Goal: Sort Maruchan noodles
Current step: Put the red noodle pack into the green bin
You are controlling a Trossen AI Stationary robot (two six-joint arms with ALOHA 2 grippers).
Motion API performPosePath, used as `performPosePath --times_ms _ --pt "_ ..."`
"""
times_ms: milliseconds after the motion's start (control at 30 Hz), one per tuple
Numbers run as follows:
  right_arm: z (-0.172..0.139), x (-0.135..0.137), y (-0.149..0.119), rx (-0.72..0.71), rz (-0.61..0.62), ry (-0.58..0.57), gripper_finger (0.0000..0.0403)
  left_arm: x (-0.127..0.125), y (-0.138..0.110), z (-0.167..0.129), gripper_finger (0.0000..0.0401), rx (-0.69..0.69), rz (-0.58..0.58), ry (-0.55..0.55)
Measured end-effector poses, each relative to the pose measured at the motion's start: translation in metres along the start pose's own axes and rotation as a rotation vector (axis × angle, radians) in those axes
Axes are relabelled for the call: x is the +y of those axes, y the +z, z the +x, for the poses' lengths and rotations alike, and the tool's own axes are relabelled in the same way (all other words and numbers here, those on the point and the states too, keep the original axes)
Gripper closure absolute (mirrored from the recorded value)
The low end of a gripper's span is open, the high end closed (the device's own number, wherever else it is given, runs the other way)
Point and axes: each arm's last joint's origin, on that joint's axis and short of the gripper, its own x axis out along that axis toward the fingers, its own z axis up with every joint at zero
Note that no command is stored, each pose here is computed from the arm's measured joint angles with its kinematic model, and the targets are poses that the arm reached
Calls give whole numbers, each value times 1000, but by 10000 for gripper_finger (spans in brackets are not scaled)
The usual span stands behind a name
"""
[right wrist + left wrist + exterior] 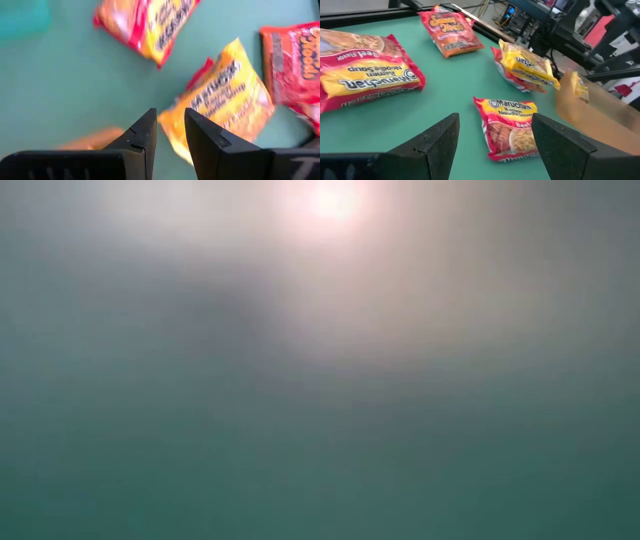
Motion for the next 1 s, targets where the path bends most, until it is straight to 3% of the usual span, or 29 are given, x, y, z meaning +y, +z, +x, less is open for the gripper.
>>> performPosePath --times_ms 233,367,533,900,1000 --pt "10 -34 24 -102 121 138 284 -1 1 1 168 -7 -9 20" --pt "34 -48 32 -135 184 216 254 -1 -3 5 168 17 -4 29" --pt "64 -64 40 -183 298 218 230 0 -9 24 168 50 -19 47" --pt "88 -70 33 -141 400 265 237 -27 -23 77 168 200 -31 -185" --pt "89 -72 33 -165 403 210 243 -31 -24 88 168 225 -35 -195"
